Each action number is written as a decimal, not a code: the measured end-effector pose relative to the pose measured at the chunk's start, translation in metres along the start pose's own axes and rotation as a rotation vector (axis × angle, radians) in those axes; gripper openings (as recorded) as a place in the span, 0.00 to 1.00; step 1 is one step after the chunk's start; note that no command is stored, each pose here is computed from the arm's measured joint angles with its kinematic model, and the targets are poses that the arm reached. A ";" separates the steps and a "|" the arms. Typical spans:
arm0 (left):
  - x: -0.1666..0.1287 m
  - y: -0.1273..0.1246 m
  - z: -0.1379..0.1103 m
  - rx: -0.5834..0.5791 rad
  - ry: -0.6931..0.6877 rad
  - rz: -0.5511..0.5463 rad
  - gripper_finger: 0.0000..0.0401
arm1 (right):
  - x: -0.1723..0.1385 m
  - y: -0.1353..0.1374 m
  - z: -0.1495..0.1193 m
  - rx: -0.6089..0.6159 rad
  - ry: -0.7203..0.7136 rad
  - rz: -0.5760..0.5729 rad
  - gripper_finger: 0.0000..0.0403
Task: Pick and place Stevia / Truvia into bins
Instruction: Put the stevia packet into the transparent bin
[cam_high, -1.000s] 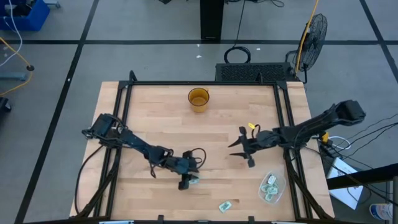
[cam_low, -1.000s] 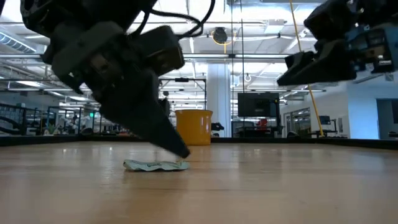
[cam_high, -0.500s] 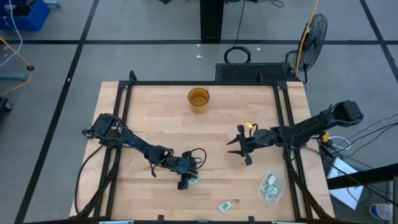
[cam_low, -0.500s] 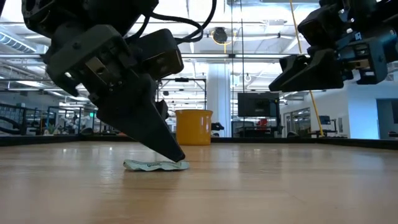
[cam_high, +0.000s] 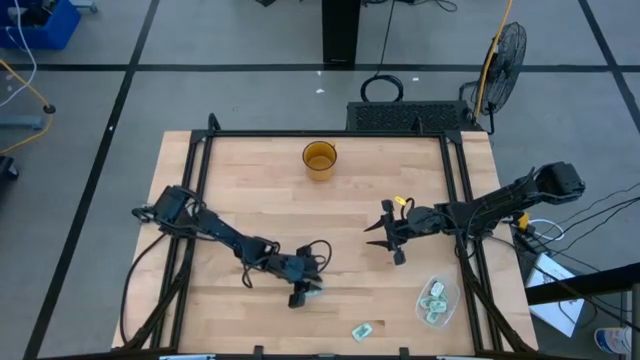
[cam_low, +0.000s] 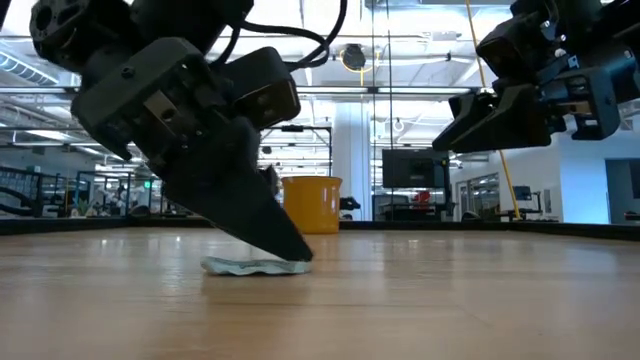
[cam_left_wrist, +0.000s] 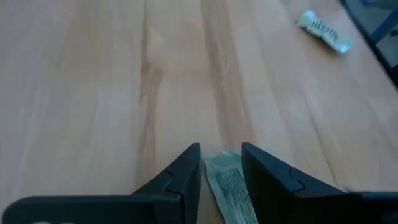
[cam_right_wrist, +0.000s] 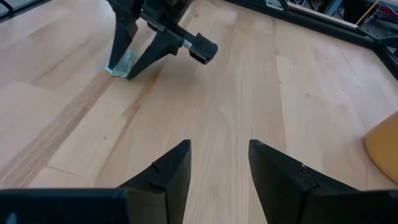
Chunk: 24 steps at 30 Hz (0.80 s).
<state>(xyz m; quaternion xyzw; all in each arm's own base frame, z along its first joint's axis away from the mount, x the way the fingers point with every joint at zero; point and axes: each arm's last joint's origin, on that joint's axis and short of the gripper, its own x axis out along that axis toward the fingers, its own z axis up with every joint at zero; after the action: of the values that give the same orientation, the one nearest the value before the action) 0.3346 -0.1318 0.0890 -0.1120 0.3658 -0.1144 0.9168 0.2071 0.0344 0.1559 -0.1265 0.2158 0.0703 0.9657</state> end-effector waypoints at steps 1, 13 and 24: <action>0.003 0.001 -0.002 0.008 0.002 -0.003 0.31 | 0.000 0.000 0.000 0.000 0.003 0.001 0.39; 0.005 0.005 -0.004 0.091 0.013 0.027 0.03 | 0.000 0.000 -0.001 -0.001 0.006 0.001 0.39; -0.039 0.036 0.055 0.247 -0.262 0.413 0.02 | 0.007 -0.008 0.006 0.127 -0.103 -0.051 0.42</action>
<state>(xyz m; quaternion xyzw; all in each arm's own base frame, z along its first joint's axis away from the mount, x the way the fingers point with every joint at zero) 0.3493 -0.0794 0.1426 0.0639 0.2424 0.0468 0.9669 0.2172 0.0286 0.1598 -0.0668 0.1665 0.0382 0.9830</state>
